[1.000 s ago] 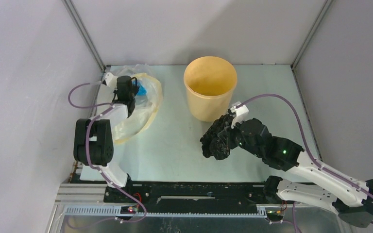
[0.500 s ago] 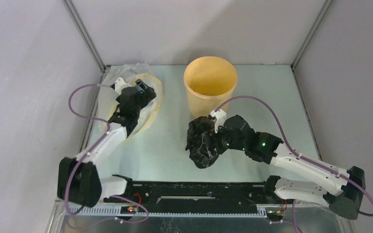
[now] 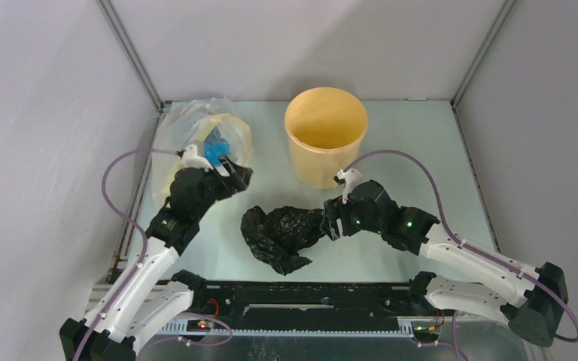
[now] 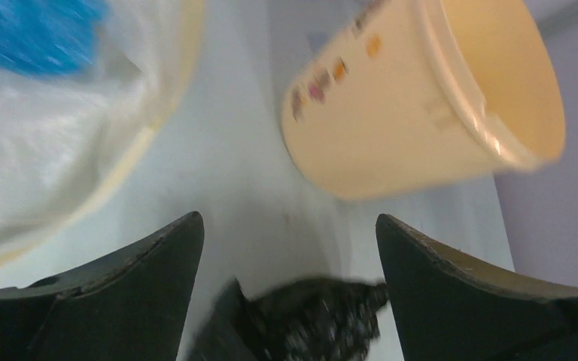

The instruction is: Put the trash bags into the trash bin

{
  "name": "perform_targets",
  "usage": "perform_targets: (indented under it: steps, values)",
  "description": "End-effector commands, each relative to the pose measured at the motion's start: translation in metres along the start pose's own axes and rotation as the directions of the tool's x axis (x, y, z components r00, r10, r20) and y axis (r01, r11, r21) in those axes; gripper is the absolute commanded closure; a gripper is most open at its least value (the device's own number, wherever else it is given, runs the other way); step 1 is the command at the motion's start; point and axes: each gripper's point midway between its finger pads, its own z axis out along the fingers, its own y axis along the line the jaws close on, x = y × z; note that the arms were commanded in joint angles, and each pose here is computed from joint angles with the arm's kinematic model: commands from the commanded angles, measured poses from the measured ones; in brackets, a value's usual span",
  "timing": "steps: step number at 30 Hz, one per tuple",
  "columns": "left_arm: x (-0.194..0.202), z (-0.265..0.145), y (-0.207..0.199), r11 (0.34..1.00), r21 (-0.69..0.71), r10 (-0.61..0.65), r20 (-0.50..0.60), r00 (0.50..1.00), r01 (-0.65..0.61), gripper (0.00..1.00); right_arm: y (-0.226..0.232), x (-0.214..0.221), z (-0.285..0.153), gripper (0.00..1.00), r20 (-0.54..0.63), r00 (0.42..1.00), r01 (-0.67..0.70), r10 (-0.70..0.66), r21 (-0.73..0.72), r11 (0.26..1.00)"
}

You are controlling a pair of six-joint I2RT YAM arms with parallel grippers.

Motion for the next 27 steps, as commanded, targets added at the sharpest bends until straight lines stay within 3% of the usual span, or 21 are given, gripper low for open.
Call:
perform_targets:
  steps: [1,6,13,22,27]
  values:
    - [0.067,-0.02,-0.02,0.98,0.194,0.1,-0.234,0.967,-0.054,0.08,-0.01,0.008,0.013,0.26,0.007,0.999,-0.036,0.035,0.049,0.998]
    - [0.1,-0.031,-0.012,0.975,0.216,0.121,-0.321,0.939,-0.051,0.04,-0.009,0.011,0.03,0.14,0.048,0.996,-0.077,0.074,0.061,0.995]
    - [0.122,-0.039,0.015,0.991,0.126,0.096,-0.362,0.927,-0.053,0.06,-0.023,0.013,0.054,0.26,0.09,0.984,-0.164,0.154,0.119,0.979]
    - [0.145,-0.03,0.042,1.0,0.001,0.0,-0.39,0.921,0.001,0.04,-0.048,0.025,0.071,0.22,0.143,0.954,-0.285,0.262,0.171,0.943]
    - [0.143,-0.029,0.036,0.998,0.036,-0.026,-0.358,0.933,0.042,0.05,-0.041,0.035,0.088,0.26,0.105,0.957,-0.281,0.27,0.114,0.953]
